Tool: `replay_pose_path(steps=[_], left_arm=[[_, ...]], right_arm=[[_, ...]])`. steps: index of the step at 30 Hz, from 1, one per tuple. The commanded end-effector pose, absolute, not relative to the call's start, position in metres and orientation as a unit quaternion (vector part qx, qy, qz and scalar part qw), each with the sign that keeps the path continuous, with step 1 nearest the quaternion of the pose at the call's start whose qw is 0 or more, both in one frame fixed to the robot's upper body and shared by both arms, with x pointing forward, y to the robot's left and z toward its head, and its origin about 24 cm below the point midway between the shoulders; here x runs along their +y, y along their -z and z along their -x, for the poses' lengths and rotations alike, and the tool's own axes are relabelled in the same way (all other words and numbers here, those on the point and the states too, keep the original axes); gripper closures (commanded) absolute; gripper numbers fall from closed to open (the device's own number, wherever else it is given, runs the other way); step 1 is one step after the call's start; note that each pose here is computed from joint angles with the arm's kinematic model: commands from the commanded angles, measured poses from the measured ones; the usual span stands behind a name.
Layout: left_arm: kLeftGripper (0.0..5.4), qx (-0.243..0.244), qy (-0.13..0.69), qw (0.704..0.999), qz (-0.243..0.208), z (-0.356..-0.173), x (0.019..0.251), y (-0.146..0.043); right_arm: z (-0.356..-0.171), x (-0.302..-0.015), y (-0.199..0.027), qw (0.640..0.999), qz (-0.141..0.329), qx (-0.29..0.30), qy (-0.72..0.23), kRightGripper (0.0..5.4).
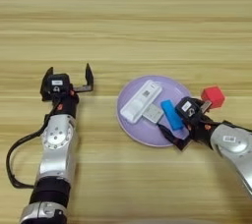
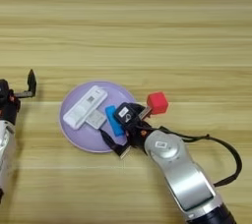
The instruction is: Move the objects on the table
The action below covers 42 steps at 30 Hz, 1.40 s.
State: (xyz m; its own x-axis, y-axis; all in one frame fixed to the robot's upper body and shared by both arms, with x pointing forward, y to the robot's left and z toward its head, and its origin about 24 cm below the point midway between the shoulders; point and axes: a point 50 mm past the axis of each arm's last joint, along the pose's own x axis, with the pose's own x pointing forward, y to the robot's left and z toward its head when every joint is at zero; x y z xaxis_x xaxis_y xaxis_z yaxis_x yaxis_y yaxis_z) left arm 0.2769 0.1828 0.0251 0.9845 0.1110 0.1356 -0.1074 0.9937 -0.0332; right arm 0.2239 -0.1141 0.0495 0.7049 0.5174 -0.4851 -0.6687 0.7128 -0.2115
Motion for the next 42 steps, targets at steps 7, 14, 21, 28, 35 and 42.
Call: replay_pose_path(steps=[7,14,21,28,35,42], left_arm=[[0.02,-0.063,-0.055,0.996,0.012,-0.275,0.177,-0.024],[0.02,-0.063,-0.056,0.996,0.014,-0.274,0.173,-0.025],[0.02,-0.061,-0.057,0.996,0.016,-0.273,0.17,-0.025],[0.02,-0.061,-0.057,0.996,0.017,-0.272,0.168,-0.024],[0.02,-0.061,-0.058,0.996,0.018,-0.272,0.167,-0.025],[0.0,-0.061,-0.059,0.996,0.018,-0.272,0.167,-0.025]], right_arm=[[-0.221,-0.124,-0.041,0.872,0.231,0.268,-0.338,0.0],[-0.222,-0.124,-0.042,0.862,0.228,0.287,-0.351,0.0],[-0.226,-0.129,-0.04,0.854,0.239,0.303,-0.348,0.0],[-0.232,-0.136,-0.033,0.855,0.199,0.334,-0.342,0.0],[-0.233,-0.136,-0.028,0.85,0.198,0.344,-0.347,0.0],[-0.232,-0.136,-0.025,0.844,0.205,0.347,-0.354,0.17]])
